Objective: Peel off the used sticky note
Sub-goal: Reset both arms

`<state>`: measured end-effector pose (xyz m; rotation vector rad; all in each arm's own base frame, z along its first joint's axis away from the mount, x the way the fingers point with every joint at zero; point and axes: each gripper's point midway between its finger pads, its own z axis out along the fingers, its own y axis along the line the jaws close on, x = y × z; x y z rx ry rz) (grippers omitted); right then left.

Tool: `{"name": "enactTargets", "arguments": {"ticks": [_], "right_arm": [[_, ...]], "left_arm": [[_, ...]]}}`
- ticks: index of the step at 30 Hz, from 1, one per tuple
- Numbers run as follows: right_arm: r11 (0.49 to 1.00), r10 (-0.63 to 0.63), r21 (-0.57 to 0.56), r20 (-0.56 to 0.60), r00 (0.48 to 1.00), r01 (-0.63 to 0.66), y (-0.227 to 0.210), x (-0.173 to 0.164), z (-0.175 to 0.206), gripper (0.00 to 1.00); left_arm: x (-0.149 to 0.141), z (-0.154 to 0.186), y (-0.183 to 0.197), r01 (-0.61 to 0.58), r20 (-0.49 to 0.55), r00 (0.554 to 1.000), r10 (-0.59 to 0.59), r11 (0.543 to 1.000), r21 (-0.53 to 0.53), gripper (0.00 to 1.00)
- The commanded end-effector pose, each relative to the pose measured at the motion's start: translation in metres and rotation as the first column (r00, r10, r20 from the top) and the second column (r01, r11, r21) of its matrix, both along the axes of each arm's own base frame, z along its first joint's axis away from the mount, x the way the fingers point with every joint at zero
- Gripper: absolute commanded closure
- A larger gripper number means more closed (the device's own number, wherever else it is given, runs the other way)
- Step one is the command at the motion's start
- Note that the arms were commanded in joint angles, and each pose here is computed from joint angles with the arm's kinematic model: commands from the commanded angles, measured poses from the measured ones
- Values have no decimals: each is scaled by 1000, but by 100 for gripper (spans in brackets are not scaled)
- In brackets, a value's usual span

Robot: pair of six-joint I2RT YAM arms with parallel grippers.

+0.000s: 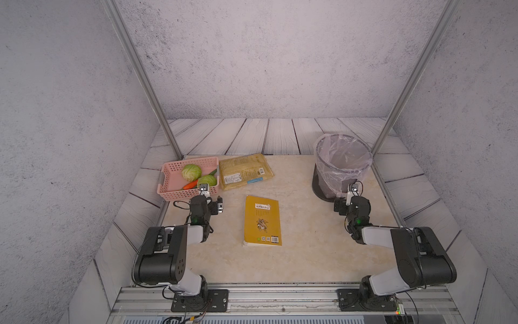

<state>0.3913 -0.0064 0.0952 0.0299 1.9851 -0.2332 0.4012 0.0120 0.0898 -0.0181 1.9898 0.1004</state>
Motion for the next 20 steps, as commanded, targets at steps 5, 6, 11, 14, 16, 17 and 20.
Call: {"name": "enactTargets", "arguments": {"ticks": [5, 6, 11, 14, 16, 17, 20], "right_arm": [[1000, 16, 21, 40, 999, -17, 4, 0, 14, 0], [1000, 14, 21, 43, 999, -15, 4, -1, 14, 0], [999, 22, 24, 36, 999, -22, 5, -2, 18, 0], [999, 34, 27, 37, 999, -35, 7, -4, 21, 0], [998, 45, 34, 35, 998, -46, 9, -7, 24, 0], [998, 51, 38, 37, 998, -53, 10, -9, 25, 0], [996, 69, 52, 43, 997, -71, 13, -15, 28, 0]], "left_arm": [[5, 7, 4, -17, 19, 1000, 17, 1000, -4, 2], [5, 7, 4, -18, 19, 1000, 18, 1000, -4, 2], [5, 7, 5, -20, 19, 1000, 20, 1000, -5, 2], [5, 6, 5, -19, 16, 1000, 19, 1000, -5, 2], [6, 6, 4, -17, 15, 1000, 17, 1000, -4, 2], [6, 6, 4, -17, 15, 1000, 18, 1000, -4, 2], [5, 7, 5, -19, 18, 1000, 19, 1000, -4, 2]]}}
